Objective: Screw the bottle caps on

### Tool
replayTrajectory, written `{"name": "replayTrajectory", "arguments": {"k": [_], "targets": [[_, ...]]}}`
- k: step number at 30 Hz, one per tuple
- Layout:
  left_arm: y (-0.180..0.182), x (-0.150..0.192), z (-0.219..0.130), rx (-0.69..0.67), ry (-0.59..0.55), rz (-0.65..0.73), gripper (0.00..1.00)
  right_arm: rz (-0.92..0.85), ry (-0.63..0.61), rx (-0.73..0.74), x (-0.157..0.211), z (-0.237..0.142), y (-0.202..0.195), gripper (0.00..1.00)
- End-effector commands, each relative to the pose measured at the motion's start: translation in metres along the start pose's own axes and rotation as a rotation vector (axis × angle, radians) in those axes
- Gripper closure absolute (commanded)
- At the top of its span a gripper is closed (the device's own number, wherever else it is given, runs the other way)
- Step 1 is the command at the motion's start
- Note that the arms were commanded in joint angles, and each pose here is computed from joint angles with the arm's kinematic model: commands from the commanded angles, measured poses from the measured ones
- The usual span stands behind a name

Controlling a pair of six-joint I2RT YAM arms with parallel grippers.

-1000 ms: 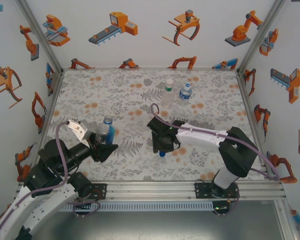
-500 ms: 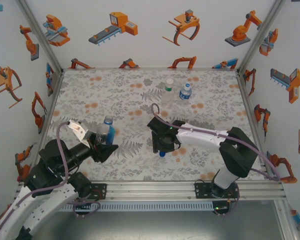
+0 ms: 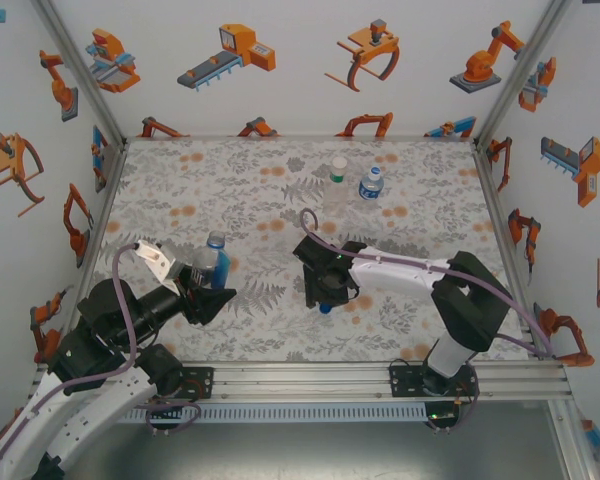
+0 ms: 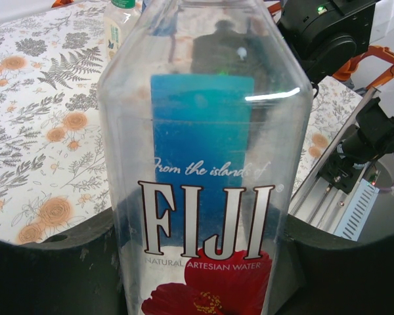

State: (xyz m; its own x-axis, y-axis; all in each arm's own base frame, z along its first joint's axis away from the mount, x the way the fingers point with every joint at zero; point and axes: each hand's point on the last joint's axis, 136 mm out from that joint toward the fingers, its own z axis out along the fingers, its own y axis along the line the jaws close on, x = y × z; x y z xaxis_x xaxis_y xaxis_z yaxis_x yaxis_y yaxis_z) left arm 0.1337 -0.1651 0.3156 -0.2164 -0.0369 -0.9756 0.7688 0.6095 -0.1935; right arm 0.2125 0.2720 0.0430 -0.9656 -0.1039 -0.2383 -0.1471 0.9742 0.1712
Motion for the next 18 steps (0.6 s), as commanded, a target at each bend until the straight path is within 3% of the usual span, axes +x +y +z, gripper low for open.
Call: {"name": "replayTrajectory", "arguments": {"k": [1,10,18], "targets": [[0.001,-0.003,-0.002,-0.007,-0.018,-0.004,1.0,0.013,0.019,0.018,0.007,0.007,-0.003,0.5],[0.001,-0.003,-0.002,-0.008,-0.018,-0.003,1.0,0.015,0.031,0.021,0.008,0.01,-0.003,0.52],[0.002,-0.003,-0.002,-0.01,-0.018,0.0,1.0,0.013,-0.034,-0.01,-0.003,-0.018,-0.003,0.51]]}}
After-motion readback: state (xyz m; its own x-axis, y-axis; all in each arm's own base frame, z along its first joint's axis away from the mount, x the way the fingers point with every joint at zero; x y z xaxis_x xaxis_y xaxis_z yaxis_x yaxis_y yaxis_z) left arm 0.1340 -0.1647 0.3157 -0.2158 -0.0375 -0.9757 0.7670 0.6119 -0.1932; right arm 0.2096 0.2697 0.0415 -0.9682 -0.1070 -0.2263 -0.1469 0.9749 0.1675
